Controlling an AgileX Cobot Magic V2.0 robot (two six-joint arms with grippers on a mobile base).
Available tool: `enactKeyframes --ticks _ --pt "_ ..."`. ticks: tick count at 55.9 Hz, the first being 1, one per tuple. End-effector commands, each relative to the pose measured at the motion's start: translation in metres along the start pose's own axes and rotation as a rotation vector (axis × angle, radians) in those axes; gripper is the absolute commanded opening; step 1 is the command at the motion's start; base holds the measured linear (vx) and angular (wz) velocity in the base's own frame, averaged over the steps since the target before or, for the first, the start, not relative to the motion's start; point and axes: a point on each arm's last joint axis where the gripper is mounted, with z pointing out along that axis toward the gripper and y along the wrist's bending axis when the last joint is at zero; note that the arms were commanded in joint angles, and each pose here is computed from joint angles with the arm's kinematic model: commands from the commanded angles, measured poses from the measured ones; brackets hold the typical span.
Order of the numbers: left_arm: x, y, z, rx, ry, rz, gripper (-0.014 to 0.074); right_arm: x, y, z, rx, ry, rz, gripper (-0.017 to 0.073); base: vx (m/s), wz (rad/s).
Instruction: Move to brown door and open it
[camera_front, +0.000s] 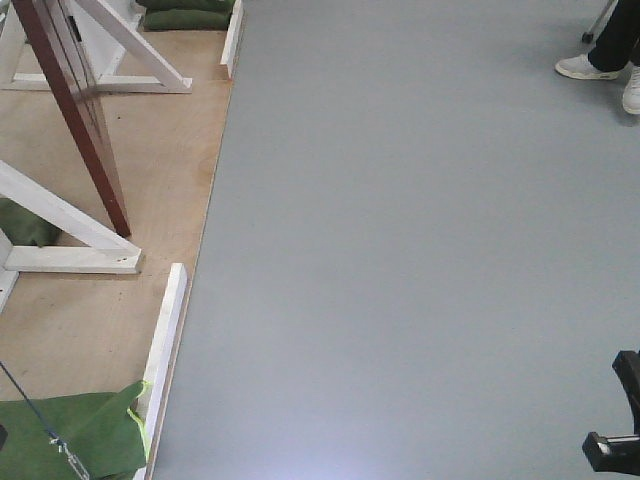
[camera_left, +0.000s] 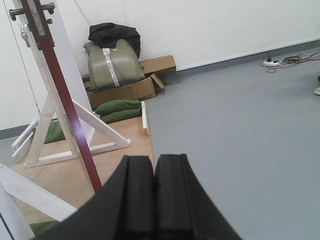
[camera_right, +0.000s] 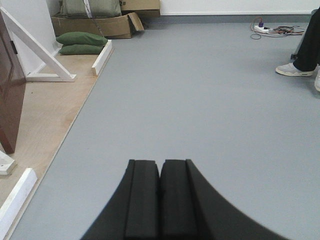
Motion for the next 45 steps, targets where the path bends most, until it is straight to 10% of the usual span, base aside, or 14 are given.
enactKeyframes --ticks 1,45 --pt "-0.0133 0.0016 -0.0025 -0.011 -0.106 -0.014 -0.0006 -0.0058 -0.0005 -0.0001 0.006 -0.077 -0.009 0.0000 0.01 0.00" --pt "-0.0133 0.0016 -0.0025 -0.011 -0.106 -0.014 -0.0006 -0.0058 -0.0005 -0.0001 0.006 -0.077 -0.009 0.0000 0.11 -0.04"
